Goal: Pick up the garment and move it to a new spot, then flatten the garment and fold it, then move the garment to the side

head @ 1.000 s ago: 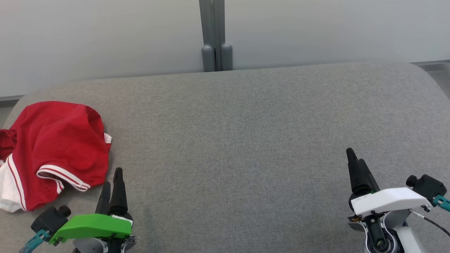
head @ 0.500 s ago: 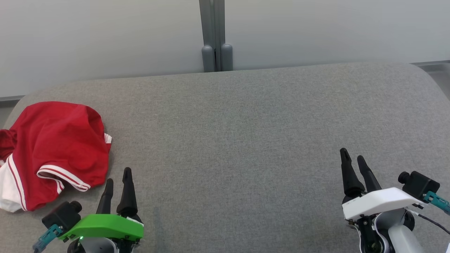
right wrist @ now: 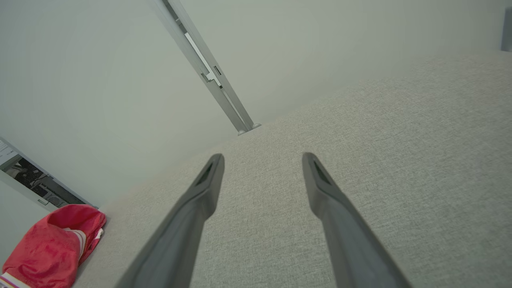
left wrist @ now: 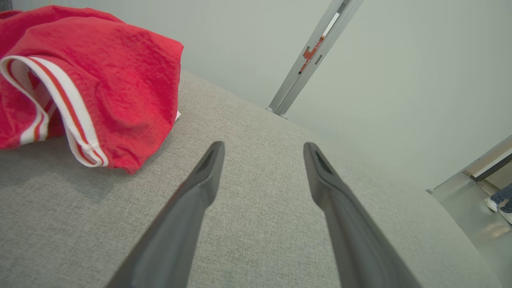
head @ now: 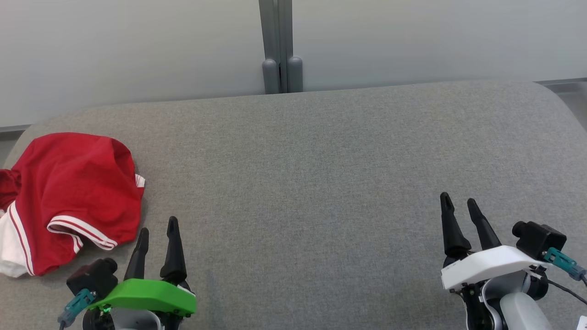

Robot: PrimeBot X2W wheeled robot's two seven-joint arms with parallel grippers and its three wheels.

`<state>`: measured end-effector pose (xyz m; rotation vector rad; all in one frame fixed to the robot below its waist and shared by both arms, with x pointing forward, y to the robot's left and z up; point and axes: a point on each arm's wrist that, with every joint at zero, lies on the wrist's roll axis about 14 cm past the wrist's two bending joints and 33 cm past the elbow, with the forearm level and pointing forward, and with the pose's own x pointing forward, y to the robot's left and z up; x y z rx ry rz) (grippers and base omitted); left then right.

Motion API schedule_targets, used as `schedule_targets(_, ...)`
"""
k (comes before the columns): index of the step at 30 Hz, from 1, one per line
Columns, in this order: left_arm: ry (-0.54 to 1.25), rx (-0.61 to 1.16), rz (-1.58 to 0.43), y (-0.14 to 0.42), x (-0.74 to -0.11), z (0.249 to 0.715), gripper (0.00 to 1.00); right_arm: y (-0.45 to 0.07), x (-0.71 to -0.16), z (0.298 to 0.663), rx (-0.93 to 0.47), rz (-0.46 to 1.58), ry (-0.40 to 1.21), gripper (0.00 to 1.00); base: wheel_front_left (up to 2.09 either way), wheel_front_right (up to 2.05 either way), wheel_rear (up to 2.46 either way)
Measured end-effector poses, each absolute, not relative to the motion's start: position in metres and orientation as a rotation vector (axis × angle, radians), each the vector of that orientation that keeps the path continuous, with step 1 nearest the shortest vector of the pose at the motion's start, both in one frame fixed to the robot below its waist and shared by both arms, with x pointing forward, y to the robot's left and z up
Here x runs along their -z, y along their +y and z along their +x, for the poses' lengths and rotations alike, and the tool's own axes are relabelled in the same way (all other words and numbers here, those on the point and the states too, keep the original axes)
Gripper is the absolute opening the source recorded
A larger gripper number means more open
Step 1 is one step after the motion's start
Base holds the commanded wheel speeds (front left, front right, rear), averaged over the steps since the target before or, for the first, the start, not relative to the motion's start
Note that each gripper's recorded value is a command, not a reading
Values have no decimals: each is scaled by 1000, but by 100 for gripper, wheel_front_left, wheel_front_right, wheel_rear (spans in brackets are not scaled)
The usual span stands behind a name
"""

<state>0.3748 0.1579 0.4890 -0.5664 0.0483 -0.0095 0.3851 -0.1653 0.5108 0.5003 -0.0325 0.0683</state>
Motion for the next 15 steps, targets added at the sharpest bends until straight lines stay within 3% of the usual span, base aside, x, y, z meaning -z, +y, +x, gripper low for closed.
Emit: schedule_targets(15, 11, 28, -417, 158, -494, 369, 100, -159, -514, 384, -99, 337, -54, 100, 0, 0, 0)
